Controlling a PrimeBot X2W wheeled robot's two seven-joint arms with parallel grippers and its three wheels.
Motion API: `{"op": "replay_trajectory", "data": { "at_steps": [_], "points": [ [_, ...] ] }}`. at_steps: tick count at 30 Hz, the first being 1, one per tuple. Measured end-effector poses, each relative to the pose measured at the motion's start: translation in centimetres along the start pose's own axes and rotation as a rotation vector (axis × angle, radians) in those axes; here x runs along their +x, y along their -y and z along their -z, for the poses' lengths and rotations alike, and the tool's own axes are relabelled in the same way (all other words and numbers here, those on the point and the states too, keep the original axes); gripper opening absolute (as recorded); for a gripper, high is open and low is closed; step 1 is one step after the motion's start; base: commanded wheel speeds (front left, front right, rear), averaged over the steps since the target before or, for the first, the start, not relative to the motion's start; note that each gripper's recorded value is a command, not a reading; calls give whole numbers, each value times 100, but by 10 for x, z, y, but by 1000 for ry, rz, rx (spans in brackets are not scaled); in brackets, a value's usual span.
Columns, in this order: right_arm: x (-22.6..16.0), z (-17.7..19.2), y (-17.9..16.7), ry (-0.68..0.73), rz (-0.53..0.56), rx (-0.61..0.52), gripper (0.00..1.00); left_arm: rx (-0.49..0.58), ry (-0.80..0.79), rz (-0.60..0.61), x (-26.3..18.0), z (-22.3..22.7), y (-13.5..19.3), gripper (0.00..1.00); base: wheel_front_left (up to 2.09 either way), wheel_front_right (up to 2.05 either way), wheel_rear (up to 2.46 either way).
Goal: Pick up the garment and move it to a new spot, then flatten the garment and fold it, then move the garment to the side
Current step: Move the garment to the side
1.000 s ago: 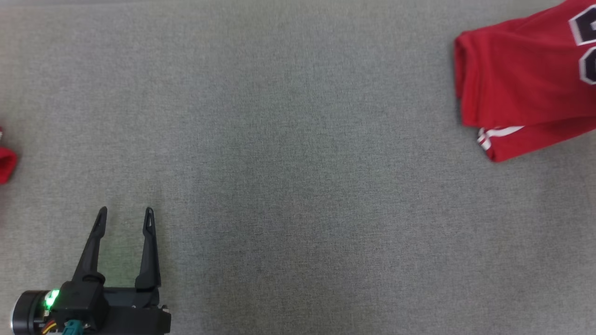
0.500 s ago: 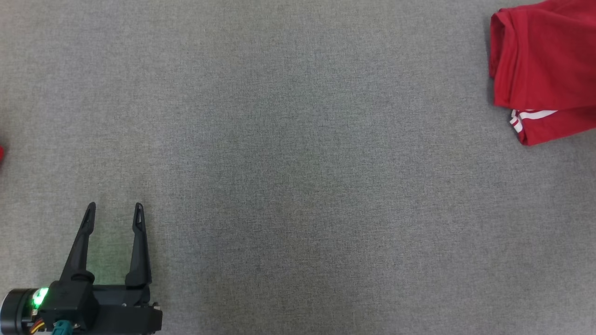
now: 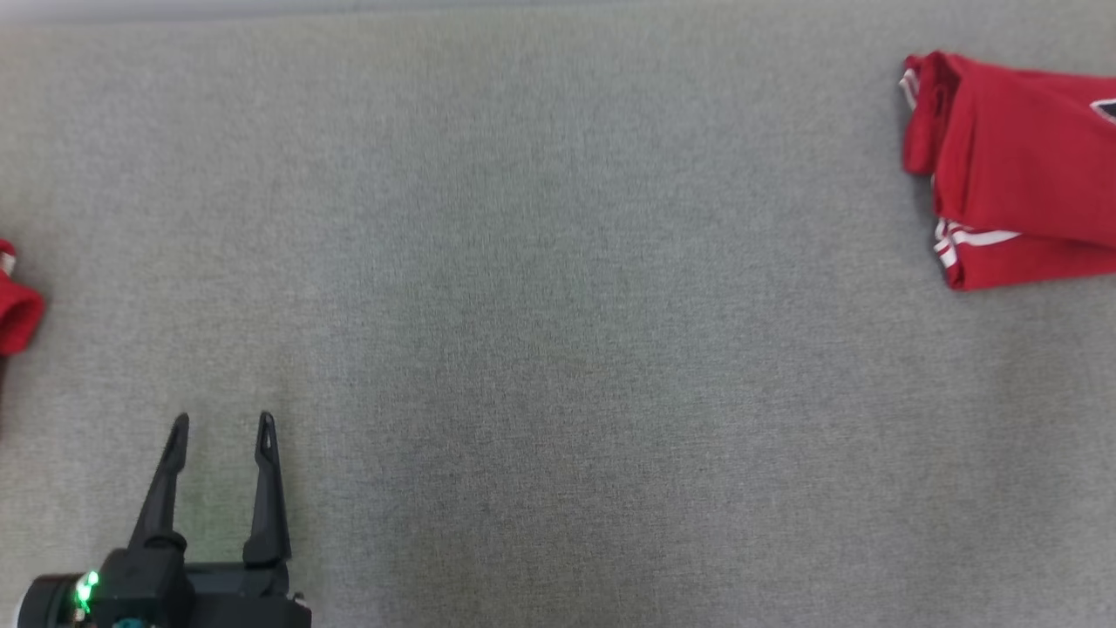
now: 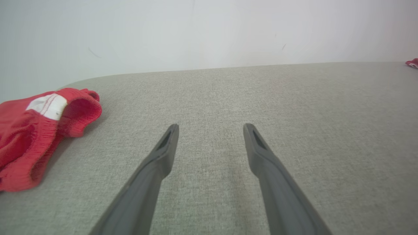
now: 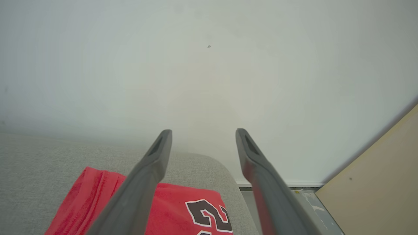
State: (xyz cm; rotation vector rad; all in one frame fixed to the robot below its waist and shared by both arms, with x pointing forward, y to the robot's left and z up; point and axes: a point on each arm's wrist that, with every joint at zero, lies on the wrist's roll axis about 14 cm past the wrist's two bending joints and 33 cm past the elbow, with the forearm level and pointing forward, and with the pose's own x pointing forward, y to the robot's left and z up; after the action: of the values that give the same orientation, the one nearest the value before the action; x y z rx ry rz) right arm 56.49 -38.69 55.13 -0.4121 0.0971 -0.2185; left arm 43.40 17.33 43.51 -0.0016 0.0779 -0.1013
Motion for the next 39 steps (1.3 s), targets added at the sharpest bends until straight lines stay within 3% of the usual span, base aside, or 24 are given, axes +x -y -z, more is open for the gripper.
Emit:
{"op": "replay_trajectory", "data": {
  "at_steps": [11, 22, 30, 39],
  "points": [
    [-57, -29, -39, 169, -42, 213, 100, -10, 31, -26, -32, -19, -2, 100, 0, 0, 0],
    [-131, -31, -122, 222, -210, 343, 100, -3, 82, -57, -57, -39, -8, 100, 0, 0, 0],
    [-176, -28, -163, 219, -277, 432, 100, -8, 111, -80, -70, -49, -11, 100, 0, 0, 0],
    [-218, -21, -166, 210, -272, 489, 100, -11, 124, -91, -85, -53, -9, 100, 0, 0, 0]
  ]
}}
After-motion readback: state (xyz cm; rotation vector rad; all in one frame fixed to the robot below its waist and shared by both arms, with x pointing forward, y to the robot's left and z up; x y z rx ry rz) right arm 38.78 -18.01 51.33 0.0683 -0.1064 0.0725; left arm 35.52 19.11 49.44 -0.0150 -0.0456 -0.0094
